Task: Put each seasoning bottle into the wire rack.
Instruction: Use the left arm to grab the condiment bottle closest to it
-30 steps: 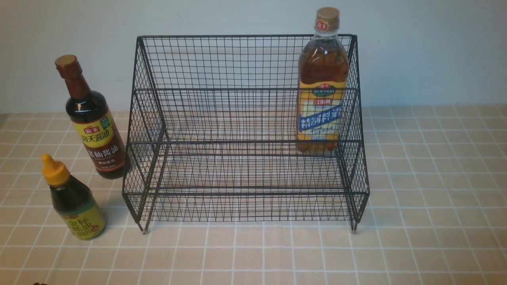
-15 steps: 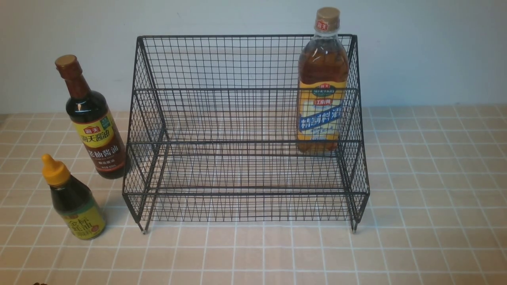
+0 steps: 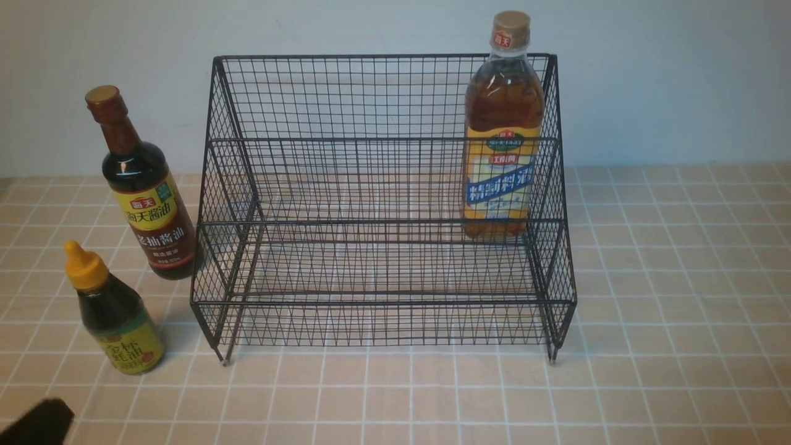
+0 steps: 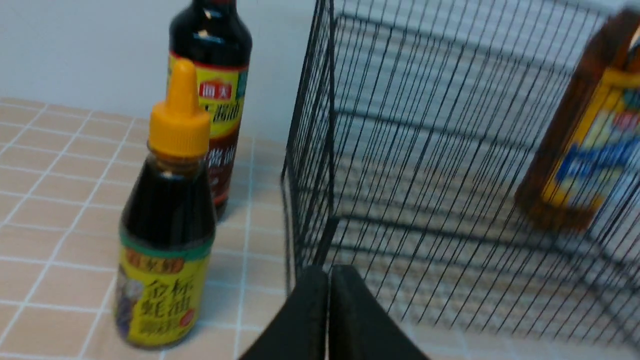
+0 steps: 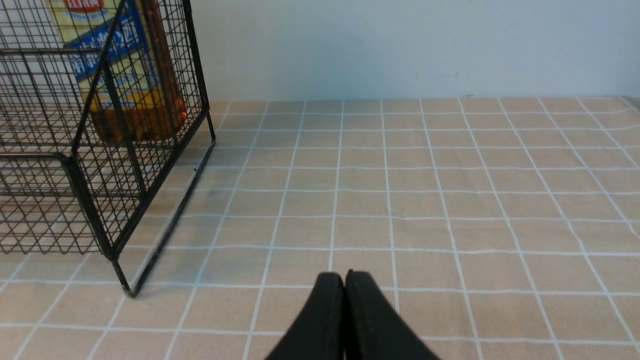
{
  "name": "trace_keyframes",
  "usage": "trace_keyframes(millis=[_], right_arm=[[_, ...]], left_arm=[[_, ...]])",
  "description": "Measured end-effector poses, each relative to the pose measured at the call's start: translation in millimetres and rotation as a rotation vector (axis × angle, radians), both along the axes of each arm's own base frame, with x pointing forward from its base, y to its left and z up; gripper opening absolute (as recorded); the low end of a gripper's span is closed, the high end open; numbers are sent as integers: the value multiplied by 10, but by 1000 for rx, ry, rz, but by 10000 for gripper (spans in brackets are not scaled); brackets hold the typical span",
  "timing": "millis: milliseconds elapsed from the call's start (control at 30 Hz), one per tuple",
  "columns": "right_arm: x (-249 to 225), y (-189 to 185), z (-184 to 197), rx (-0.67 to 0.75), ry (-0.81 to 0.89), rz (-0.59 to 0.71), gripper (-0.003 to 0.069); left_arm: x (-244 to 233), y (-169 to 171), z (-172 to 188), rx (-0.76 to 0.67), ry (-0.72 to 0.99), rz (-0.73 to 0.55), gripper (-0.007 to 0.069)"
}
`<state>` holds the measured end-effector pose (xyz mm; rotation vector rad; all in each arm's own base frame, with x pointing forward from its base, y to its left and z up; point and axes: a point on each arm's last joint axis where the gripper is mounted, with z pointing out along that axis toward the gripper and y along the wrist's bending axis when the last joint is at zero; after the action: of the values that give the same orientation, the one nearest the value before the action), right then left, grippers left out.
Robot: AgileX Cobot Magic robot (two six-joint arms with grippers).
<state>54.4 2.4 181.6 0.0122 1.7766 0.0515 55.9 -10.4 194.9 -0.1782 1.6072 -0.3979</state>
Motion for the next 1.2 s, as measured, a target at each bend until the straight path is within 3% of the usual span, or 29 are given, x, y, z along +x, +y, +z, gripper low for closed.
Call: trace_keyframes(millis=[133,200,300,400,433,467,533,633,800,1033,1200], right_arm=[[0,0,0,0,0,0,-14],[0,0,0,0,0,0,-14],[0,0,0,0,0,0,-14],[0,0,0,0,0,0,-14],[0,0,0,0,0,0,-14],[0,0,0,0,0,0,-14],[0,0,0,0,0,0,-14],[0,0,0,0,0,0,-14],[0,0,0,0,0,0,-14],[0,0,0,0,0,0,-14],[0,0,0,0,0,0,-14]], left_arm=[[2,106,146,-211,-143,107,-10],[-14,190,227,-247,-241,187,-10],[-37,239,301,-182,-321,242,-10],[-59,205,427,17,-364,231,-10],[-47,162,544,173,-353,204,-10],[-42,158,551,186,-348,200,-10],[61,103,600,301,-240,142,-10],[192,66,603,354,-128,94,-10],[564,-54,569,408,206,-73,-10],[835,-219,456,378,629,-317,-10],[801,-244,306,314,849,-364,-10]])
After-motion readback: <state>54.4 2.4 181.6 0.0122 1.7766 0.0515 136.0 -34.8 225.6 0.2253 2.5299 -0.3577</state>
